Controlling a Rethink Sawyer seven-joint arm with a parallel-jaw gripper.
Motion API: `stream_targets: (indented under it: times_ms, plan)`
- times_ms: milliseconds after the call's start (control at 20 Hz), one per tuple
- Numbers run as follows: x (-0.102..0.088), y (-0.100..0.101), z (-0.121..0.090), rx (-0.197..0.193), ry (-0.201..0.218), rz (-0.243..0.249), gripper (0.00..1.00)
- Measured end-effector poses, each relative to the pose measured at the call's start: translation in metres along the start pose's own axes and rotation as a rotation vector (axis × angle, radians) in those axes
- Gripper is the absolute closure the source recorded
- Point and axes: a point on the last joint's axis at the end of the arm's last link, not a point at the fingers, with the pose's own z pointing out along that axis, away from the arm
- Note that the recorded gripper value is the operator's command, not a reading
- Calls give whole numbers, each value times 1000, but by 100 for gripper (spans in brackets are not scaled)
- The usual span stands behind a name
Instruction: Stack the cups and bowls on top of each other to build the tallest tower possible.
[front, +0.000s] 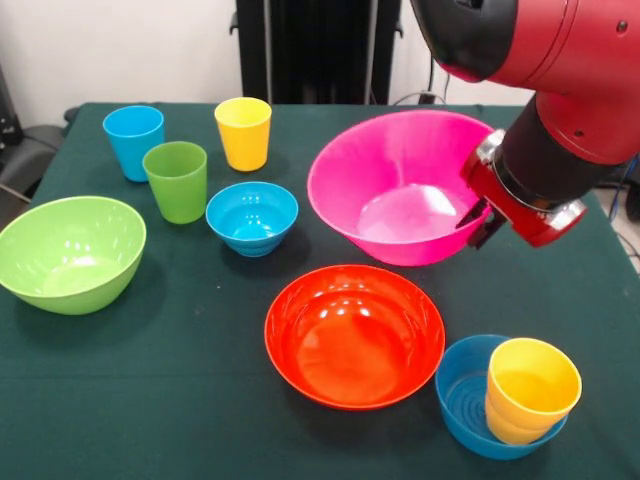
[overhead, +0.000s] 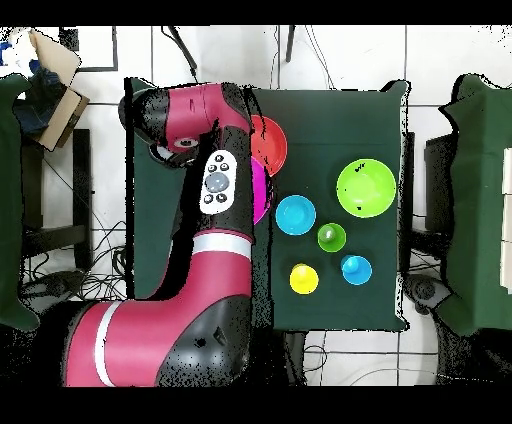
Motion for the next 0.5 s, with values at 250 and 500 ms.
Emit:
stream_targets:
  times_ms: [250, 500]
  plan:
    - [-6, 3, -13, -7, -13, -27, 100]
    - [-17, 12, -20, -23, -63, -39, 100]
